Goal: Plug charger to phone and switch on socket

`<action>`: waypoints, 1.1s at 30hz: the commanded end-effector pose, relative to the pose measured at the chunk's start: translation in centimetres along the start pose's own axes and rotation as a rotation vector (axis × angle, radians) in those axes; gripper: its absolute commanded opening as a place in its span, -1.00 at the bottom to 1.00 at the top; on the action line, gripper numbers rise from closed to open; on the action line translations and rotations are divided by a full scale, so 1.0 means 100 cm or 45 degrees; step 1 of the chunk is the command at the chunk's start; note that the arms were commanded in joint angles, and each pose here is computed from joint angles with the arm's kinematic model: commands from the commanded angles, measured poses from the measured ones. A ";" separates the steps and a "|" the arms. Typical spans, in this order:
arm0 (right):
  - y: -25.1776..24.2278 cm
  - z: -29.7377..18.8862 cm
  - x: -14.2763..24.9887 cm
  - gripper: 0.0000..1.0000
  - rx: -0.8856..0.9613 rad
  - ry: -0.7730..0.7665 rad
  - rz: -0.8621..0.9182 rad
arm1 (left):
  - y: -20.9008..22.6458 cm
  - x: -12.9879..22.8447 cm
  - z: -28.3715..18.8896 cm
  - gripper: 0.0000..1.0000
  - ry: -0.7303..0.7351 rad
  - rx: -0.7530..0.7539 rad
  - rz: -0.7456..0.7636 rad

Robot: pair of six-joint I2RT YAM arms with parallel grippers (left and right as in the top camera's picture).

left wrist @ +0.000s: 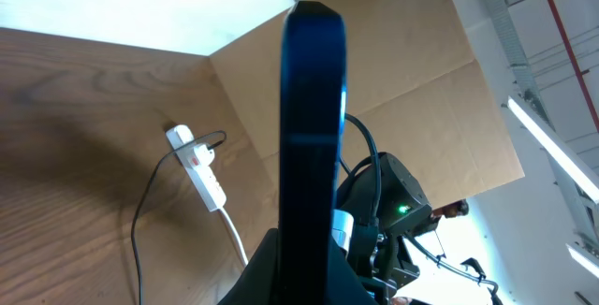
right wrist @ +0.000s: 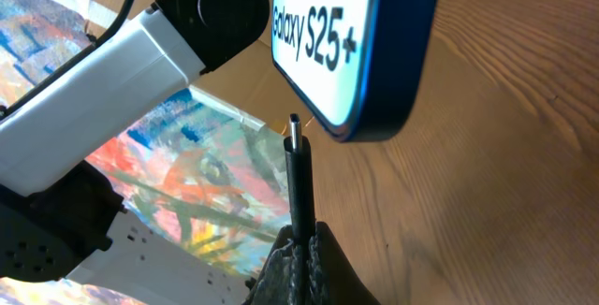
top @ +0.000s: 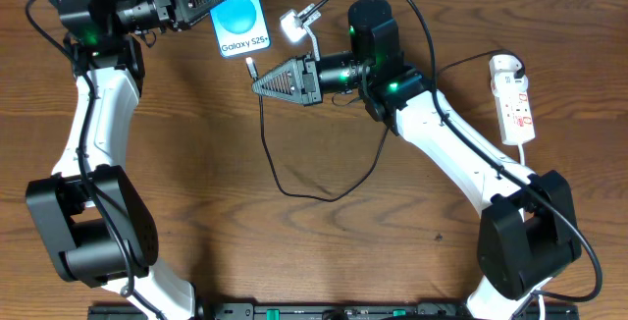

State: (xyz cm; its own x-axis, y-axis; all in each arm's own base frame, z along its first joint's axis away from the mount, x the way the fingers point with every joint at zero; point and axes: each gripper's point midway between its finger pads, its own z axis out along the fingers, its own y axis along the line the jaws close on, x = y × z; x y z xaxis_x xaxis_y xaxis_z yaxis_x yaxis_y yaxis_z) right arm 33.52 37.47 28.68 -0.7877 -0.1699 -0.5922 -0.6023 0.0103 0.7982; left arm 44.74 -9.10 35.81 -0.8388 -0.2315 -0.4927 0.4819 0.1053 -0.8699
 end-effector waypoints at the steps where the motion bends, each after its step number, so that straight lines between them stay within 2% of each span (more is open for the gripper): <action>1: 0.000 -0.003 -0.003 -0.97 -0.006 -0.004 0.002 | -0.010 0.000 0.000 -0.86 0.003 0.003 0.066; 33: -0.003 -0.003 -0.006 -0.98 0.012 -0.028 0.028 | -0.012 0.005 0.008 -0.86 0.037 0.019 0.042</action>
State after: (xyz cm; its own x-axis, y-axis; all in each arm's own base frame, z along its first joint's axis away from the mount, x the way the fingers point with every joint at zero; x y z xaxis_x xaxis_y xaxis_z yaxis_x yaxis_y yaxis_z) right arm 34.06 37.31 28.90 -0.7979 -0.1497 -0.5839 -0.5931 0.0220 0.8048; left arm 44.65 -9.47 35.80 -0.8416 -0.2242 -0.4914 0.4815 0.1009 -0.8706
